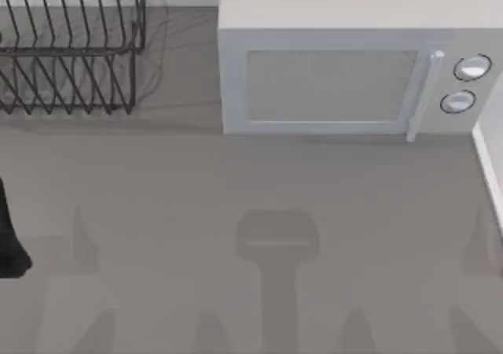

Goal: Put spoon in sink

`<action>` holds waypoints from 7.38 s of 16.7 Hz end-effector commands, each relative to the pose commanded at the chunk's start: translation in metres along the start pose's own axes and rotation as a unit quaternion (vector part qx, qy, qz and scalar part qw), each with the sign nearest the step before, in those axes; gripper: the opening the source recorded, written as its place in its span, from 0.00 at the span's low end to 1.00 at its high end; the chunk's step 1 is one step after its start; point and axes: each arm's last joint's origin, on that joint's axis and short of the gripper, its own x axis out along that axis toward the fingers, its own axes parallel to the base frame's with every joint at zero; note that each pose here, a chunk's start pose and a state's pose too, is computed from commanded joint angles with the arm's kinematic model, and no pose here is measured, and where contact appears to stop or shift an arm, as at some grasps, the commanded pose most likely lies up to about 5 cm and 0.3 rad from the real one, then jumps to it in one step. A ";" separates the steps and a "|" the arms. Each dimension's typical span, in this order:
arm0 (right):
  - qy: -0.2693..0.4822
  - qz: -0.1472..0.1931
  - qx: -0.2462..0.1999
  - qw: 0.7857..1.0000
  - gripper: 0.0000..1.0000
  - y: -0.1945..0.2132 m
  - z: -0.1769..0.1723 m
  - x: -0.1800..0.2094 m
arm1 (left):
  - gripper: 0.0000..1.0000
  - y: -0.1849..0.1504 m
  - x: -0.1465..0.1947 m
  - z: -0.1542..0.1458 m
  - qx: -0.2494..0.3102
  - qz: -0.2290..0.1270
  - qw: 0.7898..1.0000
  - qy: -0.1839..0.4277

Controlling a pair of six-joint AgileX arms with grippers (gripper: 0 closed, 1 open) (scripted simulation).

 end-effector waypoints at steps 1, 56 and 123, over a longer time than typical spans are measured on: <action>0.000 0.000 0.000 1.000 1.00 0.000 0.000 0.000 | 1.00 0.000 0.000 0.000 0.000 0.000 1.000 0.000; 0.684 0.174 -0.171 0.687 0.92 -0.009 -0.067 0.107 | 1.00 0.000 0.000 0.000 0.000 0.000 1.000 0.000; 0.675 0.171 -0.173 0.696 0.00 -0.064 0.042 0.394 | 1.00 0.000 0.000 0.000 0.000 0.000 1.000 0.000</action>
